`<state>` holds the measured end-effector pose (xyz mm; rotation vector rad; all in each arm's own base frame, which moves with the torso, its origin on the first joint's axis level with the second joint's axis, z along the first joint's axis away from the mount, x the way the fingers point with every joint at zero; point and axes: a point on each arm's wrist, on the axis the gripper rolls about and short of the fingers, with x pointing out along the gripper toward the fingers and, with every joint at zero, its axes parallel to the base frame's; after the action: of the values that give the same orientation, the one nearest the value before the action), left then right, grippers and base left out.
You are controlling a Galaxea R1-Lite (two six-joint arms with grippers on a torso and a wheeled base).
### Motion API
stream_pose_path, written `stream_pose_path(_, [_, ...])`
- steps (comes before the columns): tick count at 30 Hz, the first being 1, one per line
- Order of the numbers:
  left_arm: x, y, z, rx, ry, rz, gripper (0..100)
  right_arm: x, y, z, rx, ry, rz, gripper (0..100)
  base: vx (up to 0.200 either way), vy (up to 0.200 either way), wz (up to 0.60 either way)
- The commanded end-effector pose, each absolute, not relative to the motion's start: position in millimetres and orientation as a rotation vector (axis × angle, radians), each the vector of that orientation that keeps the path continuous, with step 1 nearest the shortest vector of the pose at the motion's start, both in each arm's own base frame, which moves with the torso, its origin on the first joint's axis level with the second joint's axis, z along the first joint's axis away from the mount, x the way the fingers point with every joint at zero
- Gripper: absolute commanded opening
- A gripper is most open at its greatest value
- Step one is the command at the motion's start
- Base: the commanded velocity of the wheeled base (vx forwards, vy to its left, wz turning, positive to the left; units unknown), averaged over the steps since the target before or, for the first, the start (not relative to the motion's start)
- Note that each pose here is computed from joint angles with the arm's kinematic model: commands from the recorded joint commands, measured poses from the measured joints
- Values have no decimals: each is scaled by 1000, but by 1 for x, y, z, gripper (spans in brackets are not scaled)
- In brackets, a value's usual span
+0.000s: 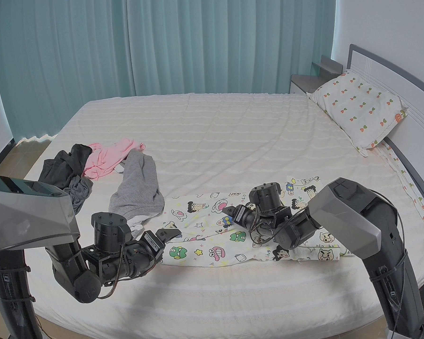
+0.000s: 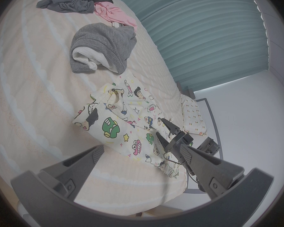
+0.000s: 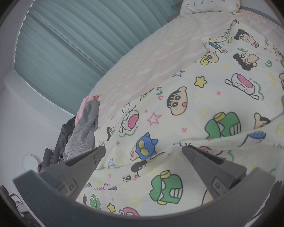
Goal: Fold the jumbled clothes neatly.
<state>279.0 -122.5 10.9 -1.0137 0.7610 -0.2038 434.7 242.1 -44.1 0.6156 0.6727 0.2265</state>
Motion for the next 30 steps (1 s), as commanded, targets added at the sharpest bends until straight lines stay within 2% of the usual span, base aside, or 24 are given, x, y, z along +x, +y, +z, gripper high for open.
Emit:
stream_pose_path(1, [279, -123, 10, -1014, 762, -203, 100, 439, 242, -52, 614, 643, 239, 100, 0, 0, 0])
stream_pose_path(5, [279, -123, 10, -1014, 762, -203, 100, 438, 242, -43, 626, 606, 257, 100, 0, 0, 0])
stream_pose_path(17, [280, -123, 10, -1015, 761, -207, 100, 399, 232, -17, 580, 678, 257, 100, 0, 0, 0])
stream_pose_path(22, [290, -128, 11, -1020, 740, -225, 100, 378, 216, 19, 652, 681, 251, 100, 0, 0, 0])
stream_pose_path(24, [302, -142, 8, -1010, 734, -234, 100, 361, 203, 35, 677, 692, 252, 100, 0, 0, 0])
stream_pose_path(27, [320, -160, -1, -966, 712, -130, 100, 333, 183, 39, 674, 693, 243, 100, 0, 0, 0])
stream_pose_path(30, [344, -175, -3, -912, 743, -23, 100, 312, 160, 36, 703, 627, 246, 100, 0, 0, 0])
